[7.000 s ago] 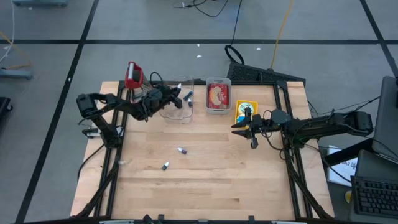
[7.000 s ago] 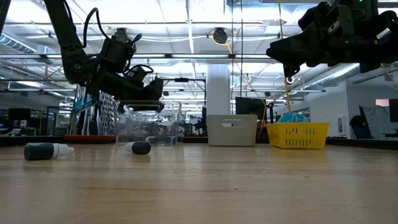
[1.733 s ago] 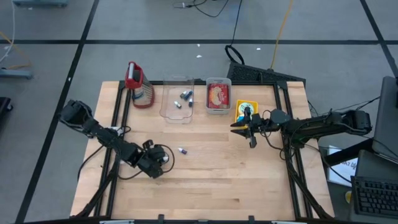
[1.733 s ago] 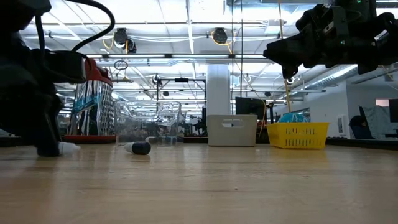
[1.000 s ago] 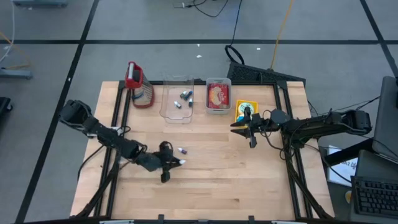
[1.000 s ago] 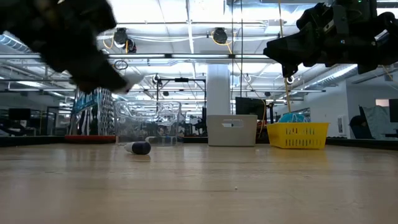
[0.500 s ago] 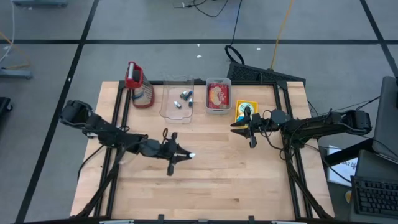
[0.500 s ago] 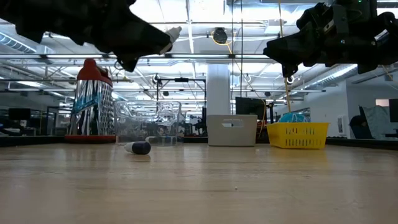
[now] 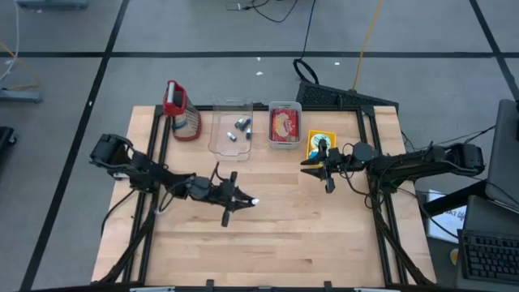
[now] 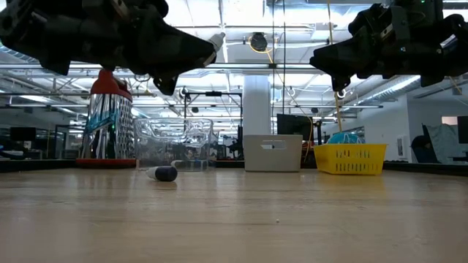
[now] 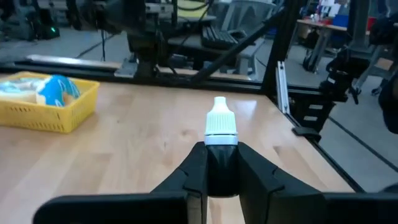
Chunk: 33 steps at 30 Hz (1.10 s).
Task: Pick & Place Food Item
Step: Put the green food coloring into the transparent bin
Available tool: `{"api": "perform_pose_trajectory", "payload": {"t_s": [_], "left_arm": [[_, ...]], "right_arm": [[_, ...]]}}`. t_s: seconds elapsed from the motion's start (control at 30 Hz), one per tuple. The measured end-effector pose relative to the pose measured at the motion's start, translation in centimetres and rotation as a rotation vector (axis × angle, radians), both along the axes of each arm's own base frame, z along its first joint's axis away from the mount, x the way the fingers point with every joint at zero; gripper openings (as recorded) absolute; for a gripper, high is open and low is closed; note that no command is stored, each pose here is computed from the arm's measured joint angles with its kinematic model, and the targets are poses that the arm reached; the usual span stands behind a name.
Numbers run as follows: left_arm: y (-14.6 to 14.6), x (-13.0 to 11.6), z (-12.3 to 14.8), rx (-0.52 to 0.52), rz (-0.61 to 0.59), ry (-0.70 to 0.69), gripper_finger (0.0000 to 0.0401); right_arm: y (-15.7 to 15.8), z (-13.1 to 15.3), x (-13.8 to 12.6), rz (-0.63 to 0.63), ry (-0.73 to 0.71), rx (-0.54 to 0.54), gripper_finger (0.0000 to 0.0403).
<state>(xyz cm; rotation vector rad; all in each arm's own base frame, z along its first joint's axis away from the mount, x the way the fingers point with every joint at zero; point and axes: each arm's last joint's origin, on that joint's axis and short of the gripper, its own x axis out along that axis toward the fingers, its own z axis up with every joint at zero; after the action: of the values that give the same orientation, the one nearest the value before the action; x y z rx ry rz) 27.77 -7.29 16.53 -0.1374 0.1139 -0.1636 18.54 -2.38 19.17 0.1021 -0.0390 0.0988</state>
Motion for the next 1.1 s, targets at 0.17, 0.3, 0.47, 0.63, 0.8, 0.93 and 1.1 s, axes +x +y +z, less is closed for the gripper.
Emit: {"api": "perform_pose_trajectory", "payload": {"t_s": [0.17, 0.3, 0.47, 0.63, 0.8, 0.93, 1.1], "left_arm": [[1.0, 0.2, 0.1, 0.048, 0.038, -0.021, 0.0054], [2.5, 0.5, 0.2, 0.066, 0.091, -0.028, 0.0059], [4.6, 0.8, 0.2, 0.073, 0.165, -0.026, 0.0061], [6.7, 0.9, 0.5, 0.059, 0.201, -0.033, 0.0061], [8.0, 0.9, 0.5, 0.049, 0.231, -0.031, 0.0062], [9.1, 0.8, 0.7, 0.087, 0.271, -0.037, 0.0062], [10.8, -1.4, 1.7, 0.113, 0.34, -0.077, 0.0062]], "right_arm": [[0.0, 0.0, 0.0, 0.0, 0.0, 0.0, 0.01], [0.0, 0.0, 0.0, 0.0, 0.001, 0.003, 0.01], [0.0, 0.0, 0.0, 0.0, 0.001, 0.007, 0.01], [0.0, 0.0, 0.0, 0.0, 0.001, 0.007, 0.01], [0.0, 0.0, 0.0, 0.0, 0.001, 0.007, 0.01], [0.0, 0.0, 0.0, 0.0, 0.002, 0.007, 0.01], [0.0, 0.0, 0.0, 0.002, 0.002, 0.007, 0.01]]}}
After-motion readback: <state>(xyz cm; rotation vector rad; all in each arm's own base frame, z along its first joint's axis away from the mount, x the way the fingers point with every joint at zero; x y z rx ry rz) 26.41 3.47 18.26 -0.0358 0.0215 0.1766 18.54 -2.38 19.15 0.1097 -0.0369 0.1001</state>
